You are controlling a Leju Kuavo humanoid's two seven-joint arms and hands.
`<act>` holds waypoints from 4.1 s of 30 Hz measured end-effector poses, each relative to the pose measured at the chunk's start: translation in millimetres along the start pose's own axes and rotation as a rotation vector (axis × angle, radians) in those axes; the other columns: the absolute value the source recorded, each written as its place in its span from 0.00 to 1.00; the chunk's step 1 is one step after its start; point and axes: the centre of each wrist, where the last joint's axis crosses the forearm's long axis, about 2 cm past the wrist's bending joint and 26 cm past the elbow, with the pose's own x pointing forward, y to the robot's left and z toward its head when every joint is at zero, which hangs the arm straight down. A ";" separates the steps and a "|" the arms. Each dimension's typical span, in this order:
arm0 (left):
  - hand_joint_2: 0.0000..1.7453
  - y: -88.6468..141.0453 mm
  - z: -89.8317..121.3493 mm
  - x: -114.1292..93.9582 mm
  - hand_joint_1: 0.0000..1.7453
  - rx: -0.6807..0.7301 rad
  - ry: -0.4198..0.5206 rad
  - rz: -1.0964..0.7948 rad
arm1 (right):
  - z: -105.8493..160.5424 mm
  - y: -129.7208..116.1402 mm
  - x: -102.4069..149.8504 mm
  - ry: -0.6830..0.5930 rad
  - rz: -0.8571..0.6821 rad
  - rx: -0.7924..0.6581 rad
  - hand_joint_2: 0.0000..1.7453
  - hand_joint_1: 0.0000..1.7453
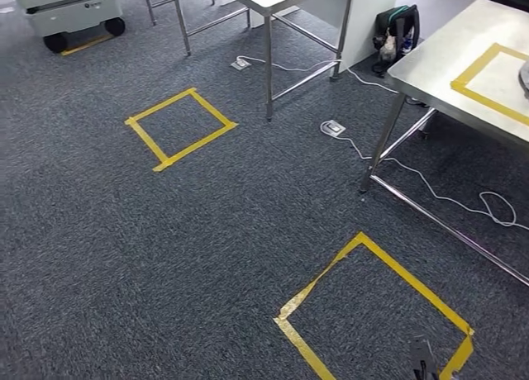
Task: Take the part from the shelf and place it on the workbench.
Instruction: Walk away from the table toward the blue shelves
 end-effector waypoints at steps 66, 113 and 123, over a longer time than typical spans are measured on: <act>0.00 -9.7 5.4 0.8 0.00 -0.011 0.045 0.092 | 44.0 51.6 3.2 0.110 -0.112 0.286 0.00 0.00; 0.00 -6.5 3.5 -3.1 0.00 -0.014 0.078 0.165 | 49.6 57.8 7.5 0.070 -0.099 0.317 0.00 0.00; 0.00 -6.3 3.4 -3.8 0.00 -0.014 0.082 0.161 | 51.0 58.7 5.4 0.075 -0.100 0.324 0.00 0.00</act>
